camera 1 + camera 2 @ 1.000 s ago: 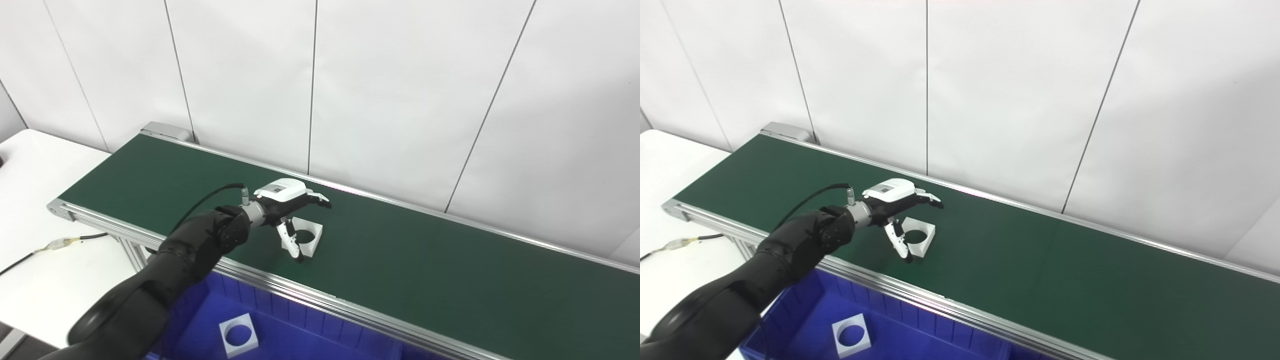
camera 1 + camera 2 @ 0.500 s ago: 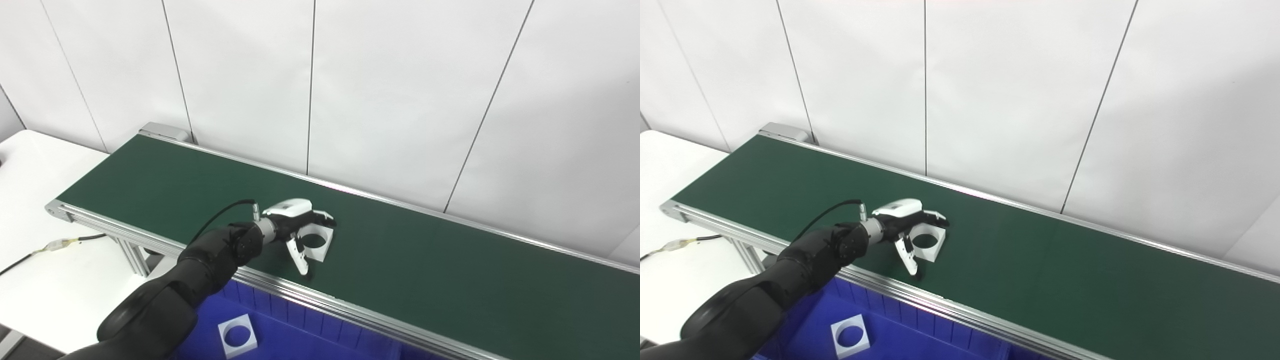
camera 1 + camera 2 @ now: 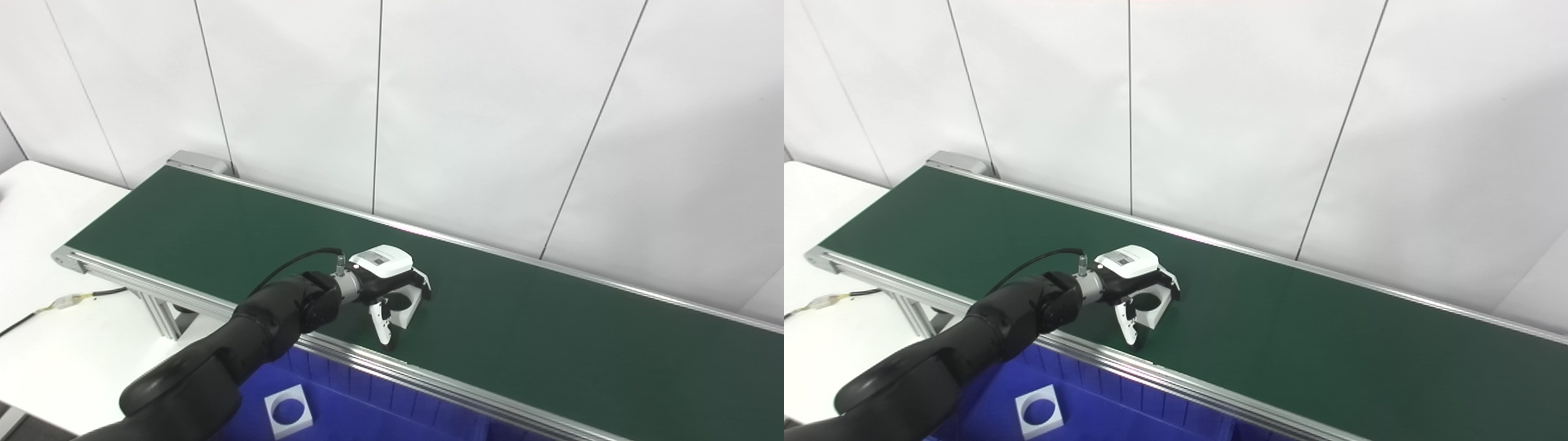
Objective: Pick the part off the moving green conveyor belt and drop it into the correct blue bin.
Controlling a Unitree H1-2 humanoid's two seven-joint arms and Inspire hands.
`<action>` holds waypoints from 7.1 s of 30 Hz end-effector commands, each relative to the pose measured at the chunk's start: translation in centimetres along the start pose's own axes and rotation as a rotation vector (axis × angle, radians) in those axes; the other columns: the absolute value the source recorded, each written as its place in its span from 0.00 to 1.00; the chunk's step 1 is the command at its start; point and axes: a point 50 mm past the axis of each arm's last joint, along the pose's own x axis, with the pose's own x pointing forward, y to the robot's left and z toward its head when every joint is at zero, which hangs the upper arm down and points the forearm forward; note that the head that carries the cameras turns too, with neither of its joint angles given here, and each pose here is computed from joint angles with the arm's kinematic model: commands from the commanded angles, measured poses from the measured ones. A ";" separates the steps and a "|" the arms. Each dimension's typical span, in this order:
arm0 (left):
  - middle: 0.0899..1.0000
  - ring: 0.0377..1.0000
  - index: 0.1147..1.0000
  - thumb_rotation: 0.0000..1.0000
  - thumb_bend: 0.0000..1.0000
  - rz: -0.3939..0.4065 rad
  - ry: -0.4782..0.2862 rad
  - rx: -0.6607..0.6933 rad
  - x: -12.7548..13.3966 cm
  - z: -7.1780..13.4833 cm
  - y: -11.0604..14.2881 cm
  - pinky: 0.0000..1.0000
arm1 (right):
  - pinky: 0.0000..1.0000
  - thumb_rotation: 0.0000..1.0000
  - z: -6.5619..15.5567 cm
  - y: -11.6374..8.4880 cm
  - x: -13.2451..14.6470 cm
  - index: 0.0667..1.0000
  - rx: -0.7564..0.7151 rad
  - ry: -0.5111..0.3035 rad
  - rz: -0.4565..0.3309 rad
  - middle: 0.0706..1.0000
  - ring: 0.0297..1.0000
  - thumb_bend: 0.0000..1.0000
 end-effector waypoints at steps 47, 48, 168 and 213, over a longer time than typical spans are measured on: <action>0.43 0.43 0.42 0.00 0.48 0.537 -0.096 -0.791 -8.3 2.4 8.6 0.38 | 0.73 0.14 1.6 0.3 0.6 0.86 0.022 -0.104 -0.014 0.83 0.80 0.70; 0.44 0.43 0.42 0.00 0.48 0.539 -0.105 -0.796 -8.7 2.8 8.8 0.38 | 0.73 0.14 1.6 0.3 0.6 0.86 0.024 -0.103 -0.013 0.83 0.80 0.70; 0.75 0.78 0.66 0.01 0.73 0.198 -0.036 -1.202 -16.3 10.0 -10.6 0.79 | 0.71 0.10 4.4 4.3 0.5 0.85 0.027 -0.162 -0.044 0.81 0.78 0.69; 0.87 0.92 0.80 0.03 0.71 0.414 -0.132 -1.364 -15.6 12.1 -14.4 1.00 | 0.71 0.11 3.3 4.4 0.4 0.86 -0.007 -0.156 -0.120 0.83 0.79 0.66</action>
